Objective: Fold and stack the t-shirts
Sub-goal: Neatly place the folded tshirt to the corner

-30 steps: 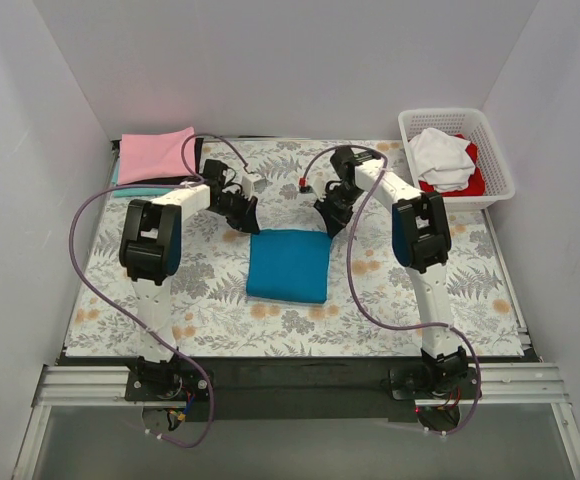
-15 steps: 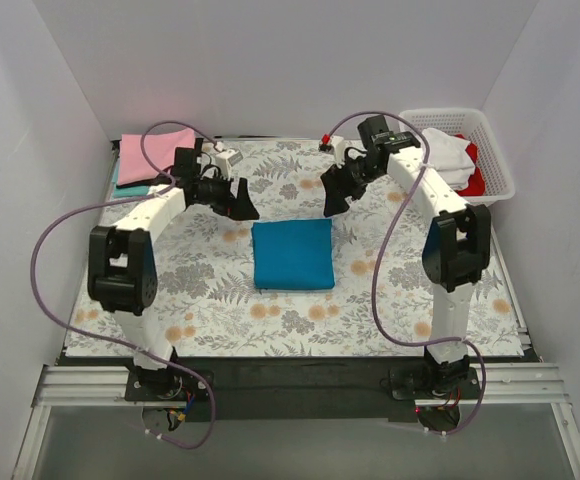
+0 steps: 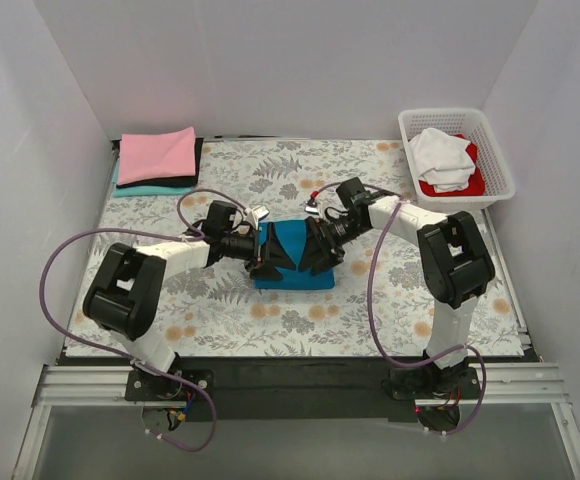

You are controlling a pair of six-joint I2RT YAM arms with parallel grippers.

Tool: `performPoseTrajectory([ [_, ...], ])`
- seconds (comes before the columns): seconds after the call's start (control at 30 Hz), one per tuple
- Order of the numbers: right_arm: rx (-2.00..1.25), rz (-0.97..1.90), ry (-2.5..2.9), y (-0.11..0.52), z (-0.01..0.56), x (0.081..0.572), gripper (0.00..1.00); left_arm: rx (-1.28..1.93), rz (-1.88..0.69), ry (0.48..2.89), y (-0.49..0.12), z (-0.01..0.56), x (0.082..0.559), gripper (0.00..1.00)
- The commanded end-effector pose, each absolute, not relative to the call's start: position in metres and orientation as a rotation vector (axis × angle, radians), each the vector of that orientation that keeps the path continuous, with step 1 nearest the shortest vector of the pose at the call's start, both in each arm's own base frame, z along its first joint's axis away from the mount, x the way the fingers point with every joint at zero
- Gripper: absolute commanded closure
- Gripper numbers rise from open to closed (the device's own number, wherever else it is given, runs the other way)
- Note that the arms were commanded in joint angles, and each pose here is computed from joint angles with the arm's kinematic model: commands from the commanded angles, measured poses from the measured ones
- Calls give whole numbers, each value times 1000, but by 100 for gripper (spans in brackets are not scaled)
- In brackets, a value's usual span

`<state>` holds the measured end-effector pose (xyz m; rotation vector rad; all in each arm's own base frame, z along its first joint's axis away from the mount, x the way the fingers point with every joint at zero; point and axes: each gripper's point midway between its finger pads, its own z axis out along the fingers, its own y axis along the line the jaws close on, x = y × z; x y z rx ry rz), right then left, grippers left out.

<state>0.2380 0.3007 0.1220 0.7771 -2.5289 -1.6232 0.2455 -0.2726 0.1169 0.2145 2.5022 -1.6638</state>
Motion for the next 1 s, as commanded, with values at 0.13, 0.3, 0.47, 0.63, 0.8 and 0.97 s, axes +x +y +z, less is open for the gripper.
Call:
performPoseTrajectory([
  [0.13, 476, -1548, -2496, 288, 54, 227, 2, -164, -1563, 2692, -264, 42, 258, 16],
  [0.3, 353, -1413, -2566, 258, 11, 227, 2, -335, -1459, 2767, -235, 2, 257, 16],
  [0.47, 368, -1420, -2590, 246, 18, 222, 2, -332, -1471, 2779, -220, 10, 249, 14],
  [0.63, 635, -1661, -2564, 259, 101, 240, 2, 67, -1609, 2553, -225, 82, 250, 12],
  [0.8, 928, -1806, -2677, 276, 161, 295, 2, 317, -1626, 2310, -239, 154, 279, 12],
  [0.97, 976, -1802, -2754, 290, 155, 347, 2, 249, -1551, 2264, -251, 152, 341, 11],
])
